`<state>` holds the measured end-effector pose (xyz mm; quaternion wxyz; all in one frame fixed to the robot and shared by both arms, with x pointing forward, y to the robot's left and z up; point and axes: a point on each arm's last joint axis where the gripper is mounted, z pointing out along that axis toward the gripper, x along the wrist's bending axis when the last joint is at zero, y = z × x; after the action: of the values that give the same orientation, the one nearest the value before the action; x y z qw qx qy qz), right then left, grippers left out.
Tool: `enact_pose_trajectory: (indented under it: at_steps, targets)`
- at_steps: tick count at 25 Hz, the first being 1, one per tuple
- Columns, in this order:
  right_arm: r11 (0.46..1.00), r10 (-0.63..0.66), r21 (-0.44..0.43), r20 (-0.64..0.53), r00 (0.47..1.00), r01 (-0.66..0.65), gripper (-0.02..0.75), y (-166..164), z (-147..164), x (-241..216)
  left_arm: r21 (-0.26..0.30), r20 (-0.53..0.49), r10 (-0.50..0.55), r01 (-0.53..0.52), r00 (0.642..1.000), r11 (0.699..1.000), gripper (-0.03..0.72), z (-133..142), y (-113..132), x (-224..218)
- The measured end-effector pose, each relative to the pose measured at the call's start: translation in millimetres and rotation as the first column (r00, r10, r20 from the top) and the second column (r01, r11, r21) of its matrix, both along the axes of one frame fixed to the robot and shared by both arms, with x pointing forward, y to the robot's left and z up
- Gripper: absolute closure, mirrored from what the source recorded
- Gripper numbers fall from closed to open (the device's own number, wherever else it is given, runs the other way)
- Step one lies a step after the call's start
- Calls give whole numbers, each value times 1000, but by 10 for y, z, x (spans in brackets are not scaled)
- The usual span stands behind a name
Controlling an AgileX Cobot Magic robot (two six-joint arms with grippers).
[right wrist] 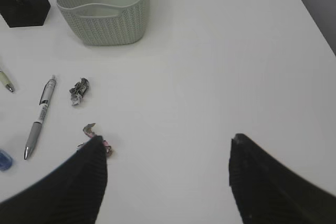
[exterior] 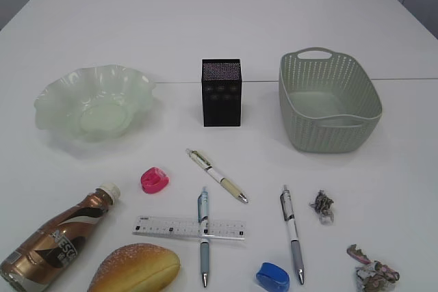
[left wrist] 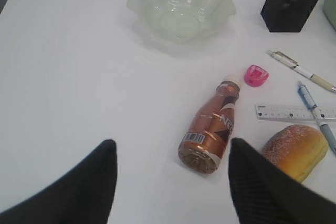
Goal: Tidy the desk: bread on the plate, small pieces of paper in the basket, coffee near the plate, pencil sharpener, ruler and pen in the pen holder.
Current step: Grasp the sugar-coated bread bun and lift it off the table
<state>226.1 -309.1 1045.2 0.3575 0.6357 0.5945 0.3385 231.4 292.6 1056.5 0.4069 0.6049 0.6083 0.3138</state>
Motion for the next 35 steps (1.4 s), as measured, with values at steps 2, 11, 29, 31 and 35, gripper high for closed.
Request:
enact_pose_trajectory:
  at_steps: [2, 11, 29, 31, 35]
  targets:
    - [1000, 0, 0, 4, 1000, 0, 206, 0, 3, 2, 0, 0, 0, 0, 1000, 1000, 201, 0, 0, 0]
    - [1000, 0, 0, 4, 1000, 0, 206, 0, 3, 2, 0, 0, 0, 0, 1000, 1000, 201, 0, 0, 0]
    - [997, 46, 50, 165, 985, -55, 206, 72, 441, 196, -73, 127, -20, 30, 992, 997, 201, 322, -50, 99]
    - [997, 48, 49, 156, 987, -56, 206, 79, 467, 290, -79, 133, -15, 26, 991, 997, 201, 351, -49, 170]
    - [997, 52, 47, 142, 989, -59, 206, 96, 512, 517, -85, 122, -5, 15, 993, 996, 202, 391, -45, 331]
